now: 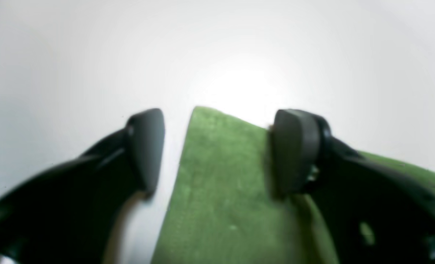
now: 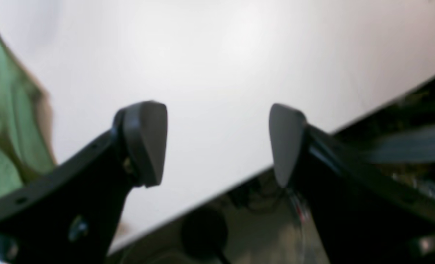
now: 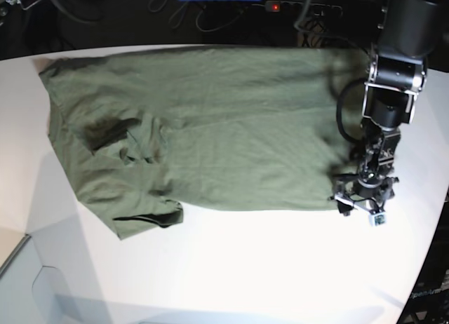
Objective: Layout the t-shirt on the table in an organized manner, then fold the t-shirt properly
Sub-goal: 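Release the edge and move both grippers to the hem corners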
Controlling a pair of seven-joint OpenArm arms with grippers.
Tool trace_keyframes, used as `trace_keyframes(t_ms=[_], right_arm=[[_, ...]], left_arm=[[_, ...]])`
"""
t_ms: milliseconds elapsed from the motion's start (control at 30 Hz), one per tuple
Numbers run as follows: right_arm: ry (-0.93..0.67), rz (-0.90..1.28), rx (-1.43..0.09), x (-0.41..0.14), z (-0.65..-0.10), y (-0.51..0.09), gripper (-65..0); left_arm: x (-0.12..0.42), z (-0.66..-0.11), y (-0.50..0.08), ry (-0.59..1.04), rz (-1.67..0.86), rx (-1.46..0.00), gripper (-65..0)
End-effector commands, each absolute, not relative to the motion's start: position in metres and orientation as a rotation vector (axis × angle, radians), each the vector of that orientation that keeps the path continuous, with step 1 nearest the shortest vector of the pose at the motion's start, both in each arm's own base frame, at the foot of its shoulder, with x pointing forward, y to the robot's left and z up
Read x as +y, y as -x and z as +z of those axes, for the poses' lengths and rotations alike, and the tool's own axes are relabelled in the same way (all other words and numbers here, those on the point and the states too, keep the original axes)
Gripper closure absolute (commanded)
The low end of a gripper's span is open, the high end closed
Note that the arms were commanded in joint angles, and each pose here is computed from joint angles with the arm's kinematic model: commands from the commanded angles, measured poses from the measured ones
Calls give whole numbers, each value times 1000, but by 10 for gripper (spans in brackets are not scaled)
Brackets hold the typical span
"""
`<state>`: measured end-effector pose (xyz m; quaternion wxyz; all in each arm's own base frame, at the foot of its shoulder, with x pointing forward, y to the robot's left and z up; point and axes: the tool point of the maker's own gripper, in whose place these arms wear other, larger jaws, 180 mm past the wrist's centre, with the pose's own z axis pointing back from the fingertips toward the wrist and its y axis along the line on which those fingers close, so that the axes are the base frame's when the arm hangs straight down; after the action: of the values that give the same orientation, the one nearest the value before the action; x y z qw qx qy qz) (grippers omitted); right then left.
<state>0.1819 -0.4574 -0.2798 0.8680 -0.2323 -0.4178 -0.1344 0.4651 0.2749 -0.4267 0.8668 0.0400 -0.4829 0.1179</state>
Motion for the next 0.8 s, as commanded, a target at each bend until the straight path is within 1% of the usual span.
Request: trace_keyframes(t_ms=[0,100,133,200,333,433,533,567,633,767], right_arm=[[517,-262,-933,-461,-260,-196,-418],[514,-212,-938,-450,-258,-225,-418],[507,-196,-937,-445,-259,-233,-418],[447,-162,-925,-424,-275,-255,-418],[352,-45,-925,-388,-289,-299,-419],[274,12,-934,-363,-296,-333,-419],[197,42,-935,-344,-303,-364,-419],[165,50,-930,-337,-307,-374,-419],[102,75,-917,-320,-314,-397,-419],[0,142,-872,-288,-325,-434,-418]], left_arm=[[276,-422,-470,-72,258,-1003,-383],[276,-423,-469,-76,256,-1002,-306],[276,-423,-469,-76,256,-1002,-291],[276,-423,-469,-75,254,-1001,-265],[277,-423,-469,-76,255,-1002,-206],[278,-422,-469,-77,255,-1005,-127],[278,-421,-469,-77,255,-1006,-15],[278,-422,-469,-77,255,-1003,0],[278,-422,-469,-76,255,-1002,-10],[277,-423,-468,-75,254,-997,-2]])
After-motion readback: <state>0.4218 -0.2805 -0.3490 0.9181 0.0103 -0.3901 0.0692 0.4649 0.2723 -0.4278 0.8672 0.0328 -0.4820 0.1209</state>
